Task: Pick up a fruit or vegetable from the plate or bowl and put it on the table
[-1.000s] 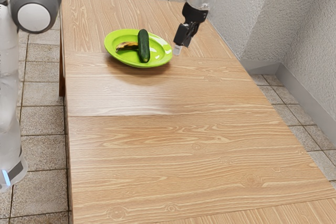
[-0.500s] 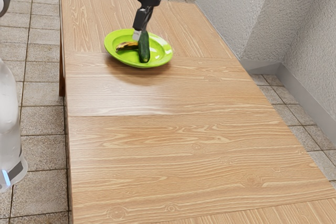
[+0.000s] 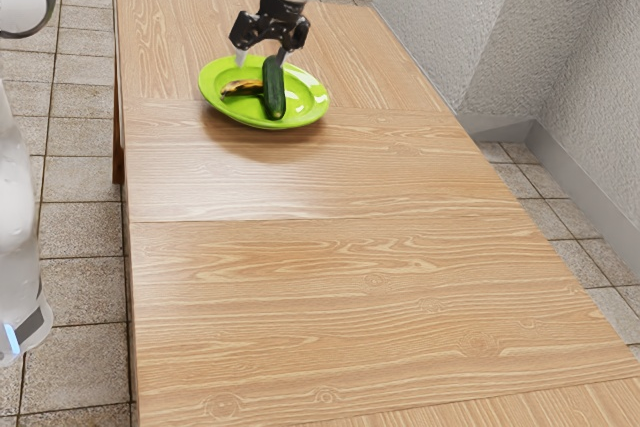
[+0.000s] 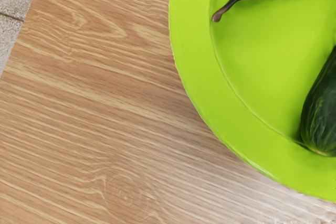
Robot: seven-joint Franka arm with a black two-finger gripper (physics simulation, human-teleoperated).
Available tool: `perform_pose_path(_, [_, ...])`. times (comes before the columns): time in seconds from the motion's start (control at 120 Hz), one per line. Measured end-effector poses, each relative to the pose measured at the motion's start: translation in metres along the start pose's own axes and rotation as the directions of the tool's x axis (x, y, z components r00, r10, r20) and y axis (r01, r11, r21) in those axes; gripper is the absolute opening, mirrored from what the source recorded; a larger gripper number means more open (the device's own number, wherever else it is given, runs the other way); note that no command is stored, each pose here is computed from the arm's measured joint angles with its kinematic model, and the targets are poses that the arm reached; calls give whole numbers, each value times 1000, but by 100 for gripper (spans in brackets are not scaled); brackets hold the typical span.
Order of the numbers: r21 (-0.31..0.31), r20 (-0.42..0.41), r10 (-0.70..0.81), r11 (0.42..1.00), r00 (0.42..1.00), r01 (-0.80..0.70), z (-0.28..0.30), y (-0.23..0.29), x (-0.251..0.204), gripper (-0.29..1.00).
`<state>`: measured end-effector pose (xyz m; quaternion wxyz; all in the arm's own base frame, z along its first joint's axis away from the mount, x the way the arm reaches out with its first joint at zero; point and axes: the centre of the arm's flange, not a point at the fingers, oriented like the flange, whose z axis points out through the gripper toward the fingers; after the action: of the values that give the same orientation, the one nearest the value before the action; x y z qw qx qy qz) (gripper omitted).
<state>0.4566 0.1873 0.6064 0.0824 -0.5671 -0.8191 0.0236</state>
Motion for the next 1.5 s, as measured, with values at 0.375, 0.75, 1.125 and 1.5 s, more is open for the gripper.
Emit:
perform_pose_path(0.375, [-2,-18,450,893,893,-450,21,21,35,70])
perform_pose_path(0.75, [28,7,554,832,833,-554,67,44,134,70])
perform_pose_path(1.125, [21,-80,722,690,687,-723,73,119,136,70])
perform_pose_path(1.5, [-23,-91,813,575,575,-818,88,150,116,70])
